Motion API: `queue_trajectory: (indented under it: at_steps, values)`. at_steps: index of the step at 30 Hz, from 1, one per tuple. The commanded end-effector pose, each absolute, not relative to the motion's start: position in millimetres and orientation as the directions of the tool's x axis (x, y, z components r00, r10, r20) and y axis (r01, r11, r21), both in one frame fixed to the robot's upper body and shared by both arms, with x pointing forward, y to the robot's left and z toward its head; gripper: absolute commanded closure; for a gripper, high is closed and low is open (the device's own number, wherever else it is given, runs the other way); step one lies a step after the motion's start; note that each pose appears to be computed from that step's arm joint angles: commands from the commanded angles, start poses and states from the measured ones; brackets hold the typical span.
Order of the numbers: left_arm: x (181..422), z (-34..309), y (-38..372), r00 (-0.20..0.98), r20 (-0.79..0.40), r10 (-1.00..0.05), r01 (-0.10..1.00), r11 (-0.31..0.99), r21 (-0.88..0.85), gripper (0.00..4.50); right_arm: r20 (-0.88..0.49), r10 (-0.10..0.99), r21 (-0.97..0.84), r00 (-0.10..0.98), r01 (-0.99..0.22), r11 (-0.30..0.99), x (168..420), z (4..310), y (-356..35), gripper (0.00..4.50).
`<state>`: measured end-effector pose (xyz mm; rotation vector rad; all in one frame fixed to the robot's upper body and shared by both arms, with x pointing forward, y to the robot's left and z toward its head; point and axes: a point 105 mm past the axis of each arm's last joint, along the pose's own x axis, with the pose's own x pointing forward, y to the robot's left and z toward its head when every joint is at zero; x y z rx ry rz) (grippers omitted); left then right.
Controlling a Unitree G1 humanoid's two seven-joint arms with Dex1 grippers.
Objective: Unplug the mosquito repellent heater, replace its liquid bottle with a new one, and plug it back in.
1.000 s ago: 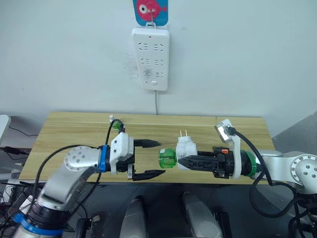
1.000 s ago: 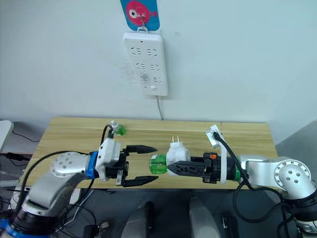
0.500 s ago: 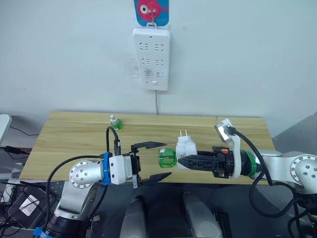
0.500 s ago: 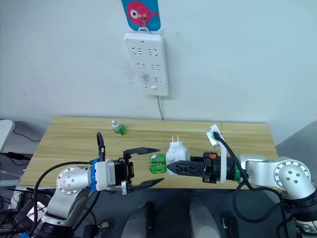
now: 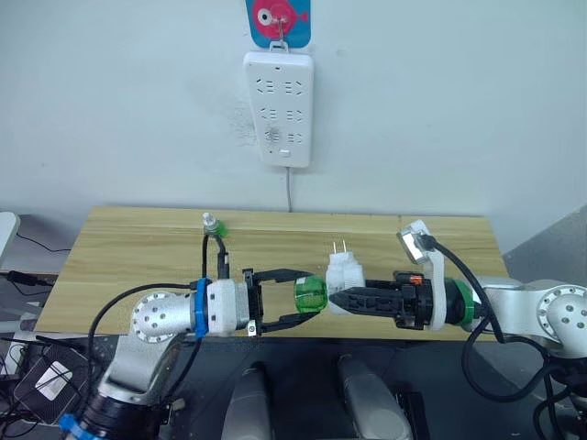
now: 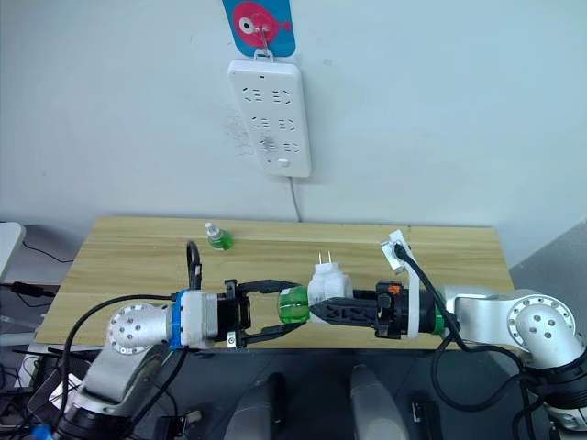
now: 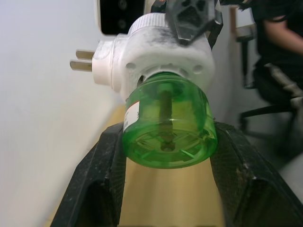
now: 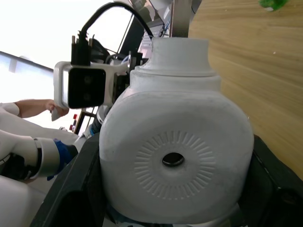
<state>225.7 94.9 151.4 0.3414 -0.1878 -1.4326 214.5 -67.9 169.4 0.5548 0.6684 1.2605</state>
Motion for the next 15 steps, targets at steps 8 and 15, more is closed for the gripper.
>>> queue_trajectory:
  at_steps: [8, 15]
  values:
    - [233.5, 171.2, 126.4, 0.029, -0.12, -0.992, 0.836, 0.09, -0.542, 2.3, -0.151, 0.979, 0.674, 0.139, -0.71, 0.205, 210.3, 178.3, -74.7, 1.45]
    - [233.6, 176.0, 137.8, 0.026, -0.12, -0.992, 0.738, 0.1, -0.667, 2.3, -0.16, 0.978, 0.669, 0.136, -0.714, 0.209, 209.5, 177.5, -77.3, 1.45]
